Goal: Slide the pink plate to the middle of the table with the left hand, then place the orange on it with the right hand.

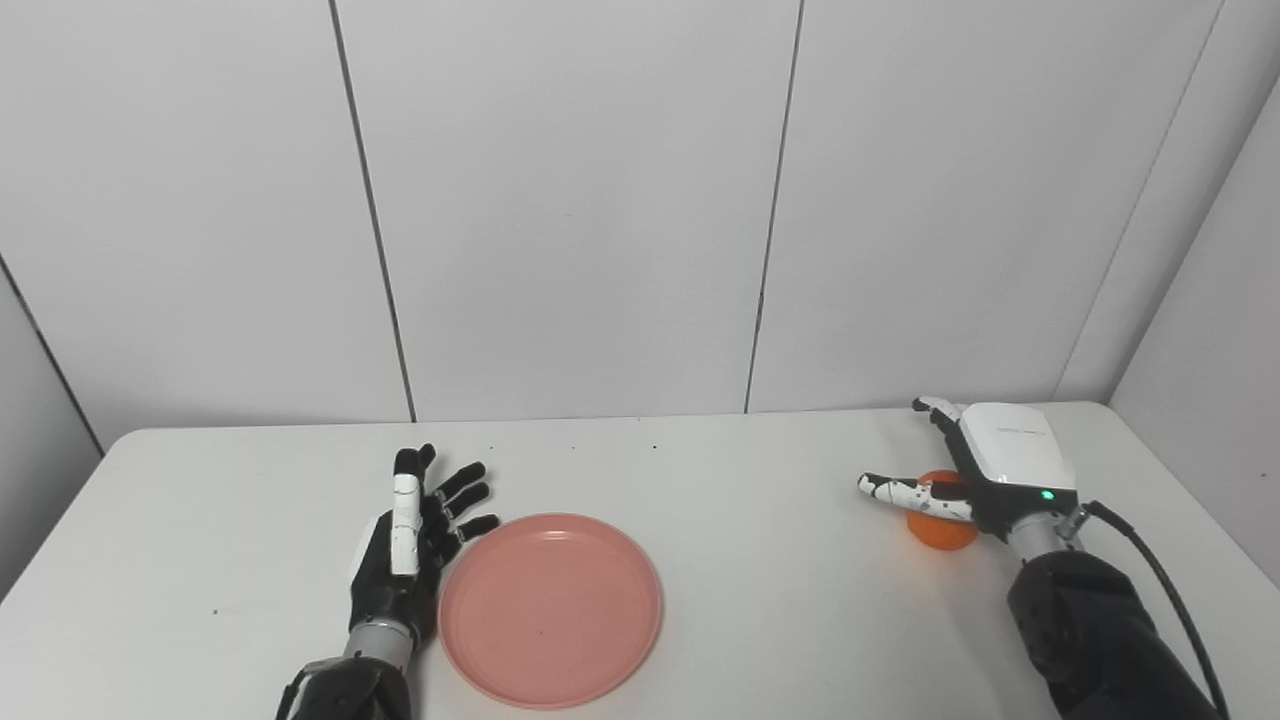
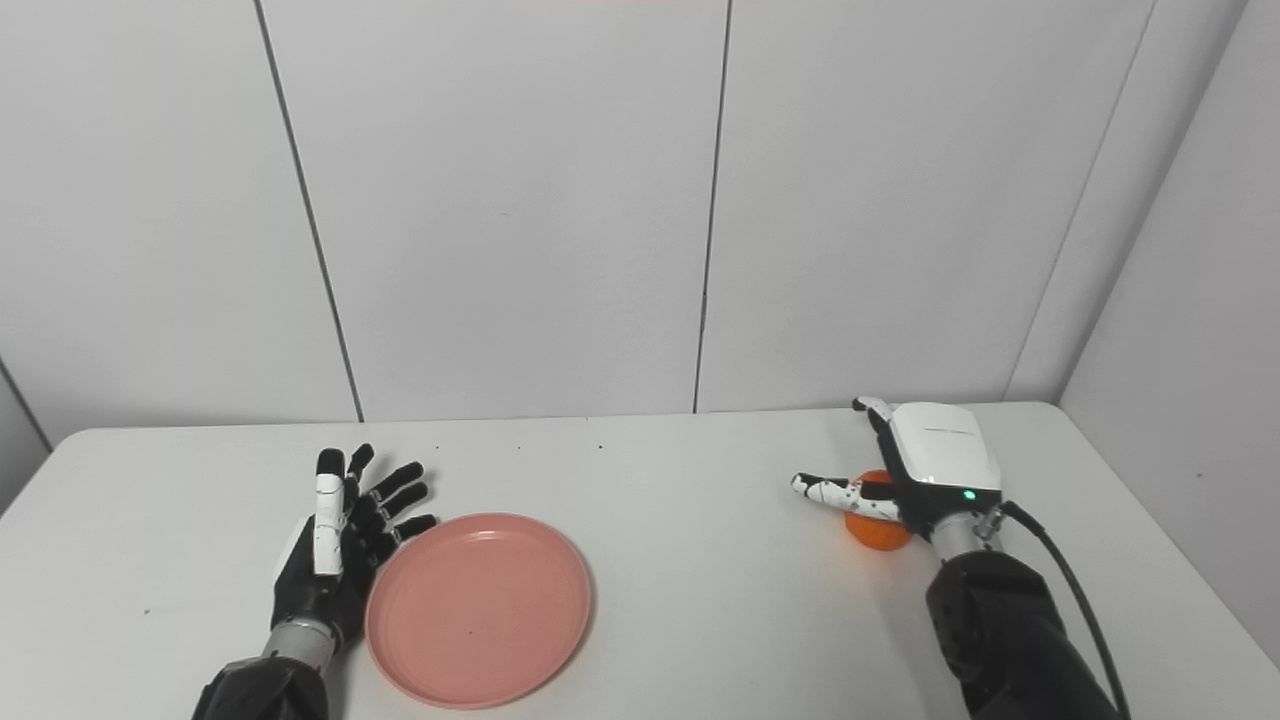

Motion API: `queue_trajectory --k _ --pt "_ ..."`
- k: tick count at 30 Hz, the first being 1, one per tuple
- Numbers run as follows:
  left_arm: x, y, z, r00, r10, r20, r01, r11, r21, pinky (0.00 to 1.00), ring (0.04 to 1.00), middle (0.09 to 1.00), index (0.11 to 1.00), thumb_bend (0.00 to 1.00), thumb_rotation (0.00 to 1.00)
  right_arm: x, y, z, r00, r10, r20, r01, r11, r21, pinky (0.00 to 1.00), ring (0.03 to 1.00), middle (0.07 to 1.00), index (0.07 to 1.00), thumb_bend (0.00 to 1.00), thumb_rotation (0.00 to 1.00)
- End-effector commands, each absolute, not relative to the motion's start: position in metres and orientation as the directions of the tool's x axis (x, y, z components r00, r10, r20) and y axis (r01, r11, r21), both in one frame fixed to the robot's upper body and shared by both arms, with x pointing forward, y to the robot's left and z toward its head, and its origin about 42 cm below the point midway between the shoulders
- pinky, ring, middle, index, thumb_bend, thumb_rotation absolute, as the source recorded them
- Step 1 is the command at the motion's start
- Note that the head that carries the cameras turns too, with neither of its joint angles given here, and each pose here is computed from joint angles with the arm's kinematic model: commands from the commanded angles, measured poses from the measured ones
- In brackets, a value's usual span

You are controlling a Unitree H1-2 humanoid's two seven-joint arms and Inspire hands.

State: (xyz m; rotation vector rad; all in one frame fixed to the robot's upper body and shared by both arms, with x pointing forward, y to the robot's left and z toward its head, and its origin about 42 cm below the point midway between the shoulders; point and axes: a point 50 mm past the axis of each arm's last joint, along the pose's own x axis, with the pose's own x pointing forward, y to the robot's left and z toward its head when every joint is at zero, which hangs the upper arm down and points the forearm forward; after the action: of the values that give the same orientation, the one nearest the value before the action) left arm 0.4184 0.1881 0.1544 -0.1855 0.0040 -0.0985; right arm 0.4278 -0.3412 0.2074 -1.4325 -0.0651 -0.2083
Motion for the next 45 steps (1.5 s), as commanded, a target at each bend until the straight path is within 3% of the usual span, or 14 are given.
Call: queue_trajectory --k 1,18,22,28,35,40,45 --pt "0.421 0.186 0.168 0.992 -0.114 0.049 0.122 0.975 -0.186 0.68 0.828 0.812 1.0 0.84 1.0 0.439 -0.349 0.239 0.959 -0.089 0.271 0.278 0.085 -0.957 0.65 0.735 0.776 0.8 0.87 0.92" --pt "0.42 0.185 0.169 0.991 -0.129 0.043 0.135 0.973 -0.187 0.66 0.824 0.812 1.0 0.84 1.0 0.449 -0.357 0.211 0.983 -0.102 0.154 0.163 0.078 -0.984 0.69 0.748 0.779 0.804 0.84 0.9" --pt "0.42 0.185 0.169 0.99 -0.134 0.042 0.139 0.973 -0.184 0.65 0.826 0.819 1.0 0.84 1.0 0.45 -0.357 0.205 0.985 -0.1 0.139 0.147 0.073 -0.986 0.64 0.725 0.771 0.801 0.83 0.88" --pt "0.419 0.184 0.169 0.989 -0.142 0.039 0.147 0.973 -0.177 0.68 0.826 0.821 1.0 0.84 1.0 0.45 -0.355 0.201 0.988 -0.096 0.125 0.135 0.108 -0.985 0.42 0.522 0.625 0.714 0.8 0.81" --pt "0.419 0.183 0.168 0.989 -0.144 0.032 0.147 0.974 -0.174 0.68 0.822 0.814 1.0 0.85 1.0 0.45 -0.354 0.194 0.987 -0.093 0.132 0.143 0.126 -0.982 0.35 0.46 0.584 0.67 0.74 0.74" --pt "0.419 0.184 0.168 0.988 -0.151 0.033 0.155 0.973 -0.171 0.69 0.821 0.814 1.0 0.84 1.0 0.449 -0.354 0.191 0.984 -0.089 0.157 0.169 0.144 -0.975 0.28 0.372 0.487 0.621 0.7 0.62" --pt "0.419 0.184 0.168 0.987 -0.158 0.03 0.161 0.972 -0.172 0.7 0.822 0.819 1.0 0.83 1.0 0.448 -0.354 0.19 0.984 -0.089 0.153 0.166 0.167 -0.972 0.2 0.267 0.352 0.407 0.66 0.52"
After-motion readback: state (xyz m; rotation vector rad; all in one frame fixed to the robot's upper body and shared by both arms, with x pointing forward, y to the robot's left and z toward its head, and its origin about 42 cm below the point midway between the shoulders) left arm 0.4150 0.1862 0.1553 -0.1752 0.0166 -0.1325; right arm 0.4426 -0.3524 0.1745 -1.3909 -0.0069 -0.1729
